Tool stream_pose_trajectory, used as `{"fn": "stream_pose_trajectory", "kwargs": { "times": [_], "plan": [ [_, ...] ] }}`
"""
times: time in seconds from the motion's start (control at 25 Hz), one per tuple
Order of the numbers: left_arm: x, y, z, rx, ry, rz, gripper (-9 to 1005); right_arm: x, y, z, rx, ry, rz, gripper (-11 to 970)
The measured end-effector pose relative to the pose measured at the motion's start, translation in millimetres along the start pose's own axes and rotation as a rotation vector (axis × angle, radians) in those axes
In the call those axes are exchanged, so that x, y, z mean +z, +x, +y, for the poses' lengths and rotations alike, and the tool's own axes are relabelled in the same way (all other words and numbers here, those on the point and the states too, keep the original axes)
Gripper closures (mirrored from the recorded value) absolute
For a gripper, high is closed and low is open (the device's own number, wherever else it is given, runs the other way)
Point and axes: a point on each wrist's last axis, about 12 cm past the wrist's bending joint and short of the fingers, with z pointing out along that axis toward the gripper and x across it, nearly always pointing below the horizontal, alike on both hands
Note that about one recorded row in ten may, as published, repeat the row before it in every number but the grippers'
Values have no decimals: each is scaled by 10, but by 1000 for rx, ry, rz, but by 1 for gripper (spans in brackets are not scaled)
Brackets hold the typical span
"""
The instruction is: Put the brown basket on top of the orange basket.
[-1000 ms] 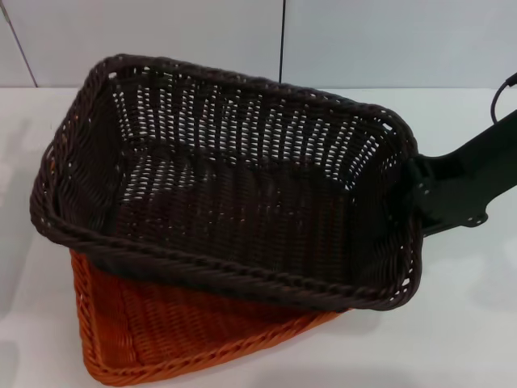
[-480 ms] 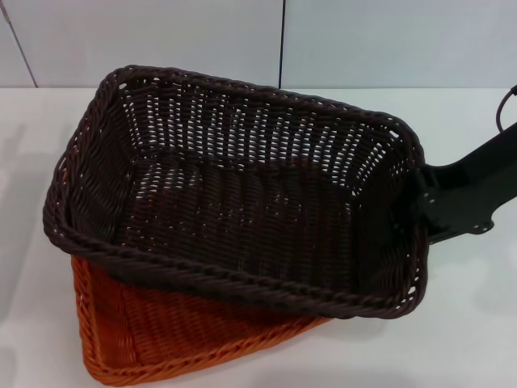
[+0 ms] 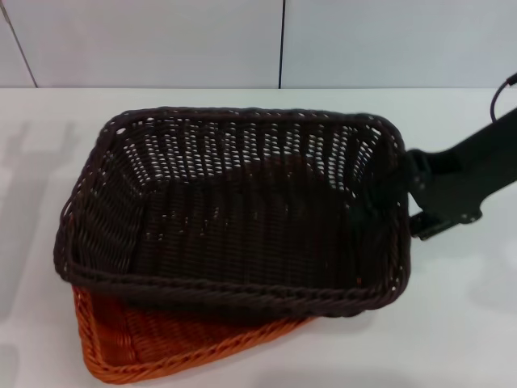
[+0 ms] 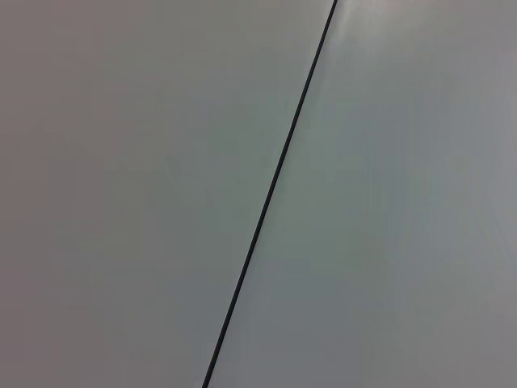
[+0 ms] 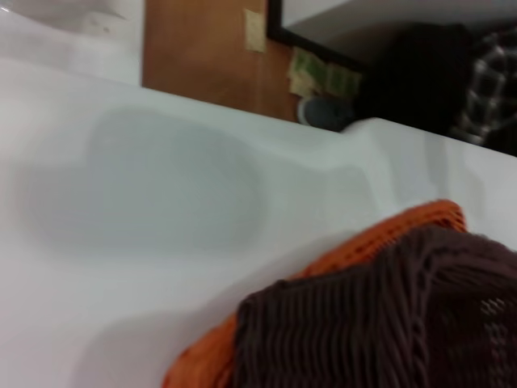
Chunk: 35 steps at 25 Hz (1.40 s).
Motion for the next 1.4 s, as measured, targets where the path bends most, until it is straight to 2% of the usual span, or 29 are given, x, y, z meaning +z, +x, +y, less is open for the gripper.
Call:
{"fn": "stream_pose_trajectory", "kwargs": {
  "times": [0.2, 0.24, 0.28, 0.44, 0.76, 0.96, 1.08, 1.28, 1.32, 1.36, 1.4],
  "plan": [
    [4, -6, 16, 2, -4, 1, 167, -36, 42, -42, 8, 73, 34, 476],
    [7, -8, 18, 3, -4, 1, 167, -66, 64, -72, 12, 130, 56, 459],
    [9, -9, 19, 3, -4, 1, 167, -66, 64, -72, 12, 130, 56, 424],
    [20, -22, 26, 6, -3, -3, 167, -120, 89, -98, 32, 258, 87, 283],
    [5, -32, 44, 10, -5, -5, 166, -131, 142, -88, 86, 428, 150, 284],
    [-2, -34, 48, 10, -6, -5, 166, -122, 197, -59, 128, 503, 221, 283],
    [-19, -34, 55, 12, -7, -3, 166, -121, 223, -23, 148, 511, 261, 283],
    [-12, -45, 57, 4, -5, -8, 166, -206, 278, 57, 197, 577, 390, 284],
    [-12, -45, 57, 4, -5, -8, 167, -247, 312, 86, 226, 626, 445, 284],
    [-12, -45, 57, 4, -5, -8, 167, -247, 312, 86, 226, 626, 445, 284],
    [-4, -55, 58, 6, -3, -12, 167, -311, 359, 127, 266, 696, 507, 284]
  ]
}}
